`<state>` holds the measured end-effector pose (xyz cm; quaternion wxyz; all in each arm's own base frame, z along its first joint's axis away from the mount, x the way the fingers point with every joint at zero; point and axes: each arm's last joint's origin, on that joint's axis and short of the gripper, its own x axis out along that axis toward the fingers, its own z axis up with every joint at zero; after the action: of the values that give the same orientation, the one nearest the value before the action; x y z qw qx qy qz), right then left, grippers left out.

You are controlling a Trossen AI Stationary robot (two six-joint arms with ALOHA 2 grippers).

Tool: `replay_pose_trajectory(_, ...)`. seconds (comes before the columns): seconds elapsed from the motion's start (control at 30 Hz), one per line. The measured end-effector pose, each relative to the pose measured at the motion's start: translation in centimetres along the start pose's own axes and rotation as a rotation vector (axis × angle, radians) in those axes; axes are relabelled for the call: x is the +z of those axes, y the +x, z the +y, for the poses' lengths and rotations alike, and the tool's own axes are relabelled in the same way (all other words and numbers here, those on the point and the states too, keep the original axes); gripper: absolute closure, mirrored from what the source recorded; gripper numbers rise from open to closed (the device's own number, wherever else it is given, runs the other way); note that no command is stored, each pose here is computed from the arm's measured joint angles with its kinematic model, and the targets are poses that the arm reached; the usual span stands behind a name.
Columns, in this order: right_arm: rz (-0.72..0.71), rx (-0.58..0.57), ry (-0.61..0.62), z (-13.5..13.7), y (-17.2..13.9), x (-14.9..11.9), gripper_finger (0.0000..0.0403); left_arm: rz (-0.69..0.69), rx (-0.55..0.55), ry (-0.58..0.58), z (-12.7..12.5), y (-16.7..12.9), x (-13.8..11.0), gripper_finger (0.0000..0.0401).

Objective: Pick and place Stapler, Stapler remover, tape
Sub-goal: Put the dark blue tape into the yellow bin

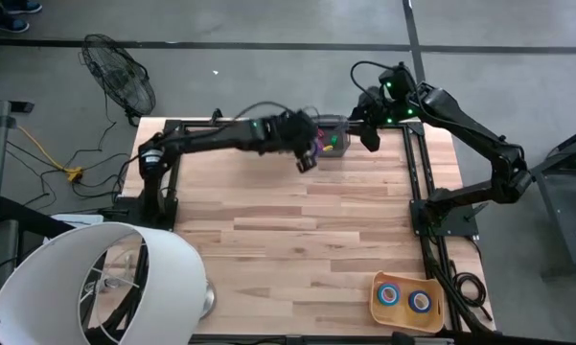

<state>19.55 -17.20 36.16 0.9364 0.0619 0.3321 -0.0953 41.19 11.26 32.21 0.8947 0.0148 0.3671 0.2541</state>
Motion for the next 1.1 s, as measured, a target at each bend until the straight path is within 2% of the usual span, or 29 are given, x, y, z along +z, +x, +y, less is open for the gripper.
replay_pose_trajectory(0.13, -0.027, -0.008, -0.021, -0.1, 0.0, 0.3, 0.0196, -0.092, -0.016, 0.038, 2.7, -0.7, 1.9, 0.0367)
replay_pose_trajectory(0.37, -0.06, -0.018, -0.038, -0.2, 0.1, 0.6, 0.0196, -0.224, 0.009, 0.069, 5.9, -1.2, 3.8, 0.0367)
replay_pose_trajectory(0.67, -0.158, -0.035, -0.097, -0.5, 0.0, 1.6, 0.0196, -0.385, -0.057, 0.056, 9.5, -1.3, 4.9, 0.0358)
replay_pose_trajectory(1.1, -0.3, -0.059, -0.151, -0.6, -0.3, 3.1, 0.0196, -0.595, -0.16, 0.081, 12.3, -1.8, 6.0, 0.0361)
